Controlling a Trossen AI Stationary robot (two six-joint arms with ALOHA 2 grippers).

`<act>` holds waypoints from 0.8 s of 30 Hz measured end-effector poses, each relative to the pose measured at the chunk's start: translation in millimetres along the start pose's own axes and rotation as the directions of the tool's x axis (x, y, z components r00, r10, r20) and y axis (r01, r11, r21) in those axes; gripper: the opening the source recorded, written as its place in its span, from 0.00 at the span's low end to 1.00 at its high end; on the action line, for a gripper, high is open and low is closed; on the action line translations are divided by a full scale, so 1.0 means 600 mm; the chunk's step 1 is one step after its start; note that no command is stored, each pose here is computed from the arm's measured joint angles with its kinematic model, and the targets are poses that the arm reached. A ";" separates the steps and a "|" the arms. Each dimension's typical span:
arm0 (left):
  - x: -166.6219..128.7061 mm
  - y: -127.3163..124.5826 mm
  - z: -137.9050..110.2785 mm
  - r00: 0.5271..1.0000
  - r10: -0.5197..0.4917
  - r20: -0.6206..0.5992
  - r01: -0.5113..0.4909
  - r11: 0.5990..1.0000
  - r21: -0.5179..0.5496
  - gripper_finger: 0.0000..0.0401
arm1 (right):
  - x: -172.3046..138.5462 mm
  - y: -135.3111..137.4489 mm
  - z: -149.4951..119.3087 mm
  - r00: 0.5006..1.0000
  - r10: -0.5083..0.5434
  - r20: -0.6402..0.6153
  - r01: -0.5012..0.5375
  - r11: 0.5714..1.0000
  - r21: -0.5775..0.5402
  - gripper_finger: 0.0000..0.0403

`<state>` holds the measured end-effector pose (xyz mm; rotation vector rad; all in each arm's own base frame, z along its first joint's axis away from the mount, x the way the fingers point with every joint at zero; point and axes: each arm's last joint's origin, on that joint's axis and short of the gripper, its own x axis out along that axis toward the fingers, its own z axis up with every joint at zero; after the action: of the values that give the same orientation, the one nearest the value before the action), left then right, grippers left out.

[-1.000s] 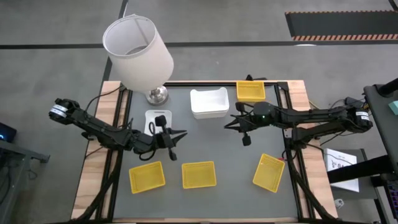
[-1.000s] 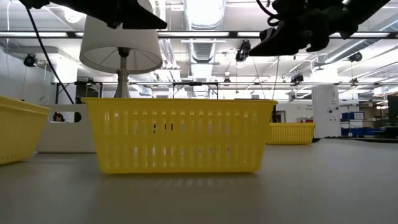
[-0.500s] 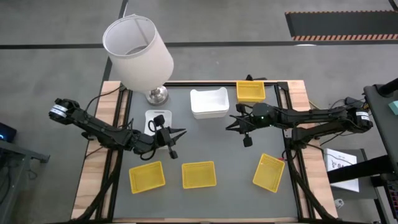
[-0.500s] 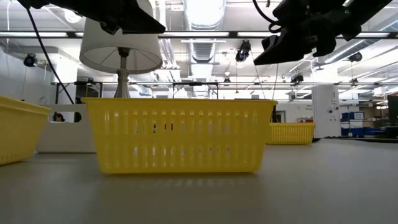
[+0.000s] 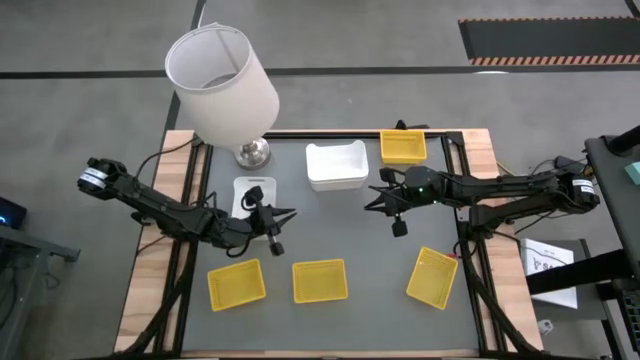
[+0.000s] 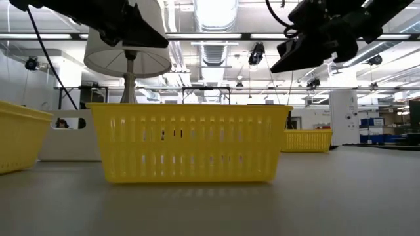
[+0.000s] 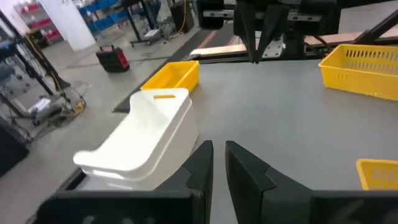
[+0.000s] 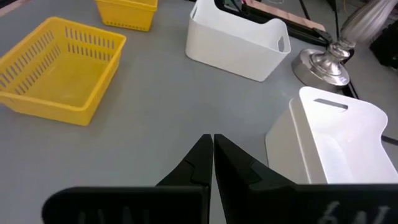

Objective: Stack baskets by color
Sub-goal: Stack the white bin on the stacked white bins

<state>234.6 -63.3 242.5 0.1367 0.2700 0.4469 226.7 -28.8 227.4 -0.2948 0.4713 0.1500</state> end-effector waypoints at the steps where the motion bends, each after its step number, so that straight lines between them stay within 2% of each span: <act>1: 0.000 0.000 -0.001 1.000 0.000 -0.003 0.000 1.000 -0.011 0.07 | 0.000 0.000 0.000 1.000 0.001 -0.002 -0.001 1.000 0.000 0.02; 10: 0.000 0.001 -0.004 1.000 0.001 -0.020 -0.003 0.993 -0.119 0.07 | 0.000 0.000 0.000 1.000 0.001 -0.002 -0.001 1.000 0.000 0.02; 15: 0.001 0.003 -0.005 0.998 0.009 -0.056 -0.022 0.975 -0.223 0.07 | 0.000 0.000 0.000 1.000 0.001 -0.003 -0.001 1.000 0.001 0.02; 20: -0.001 0.012 0.014 0.984 0.038 -0.176 -0.097 0.935 -0.341 0.07 | 0.000 0.000 0.000 1.000 0.001 -0.003 -0.001 1.000 0.001 0.02; 24: -0.009 0.027 0.026 0.947 0.084 -0.311 -0.225 0.863 -0.452 0.06 | 0.000 0.000 0.000 1.000 0.001 -0.003 -0.001 1.000 0.000 0.02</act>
<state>227.6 -52.2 261.5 -0.4047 0.4210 0.6856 226.6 -28.8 227.1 -0.2945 0.4744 0.1501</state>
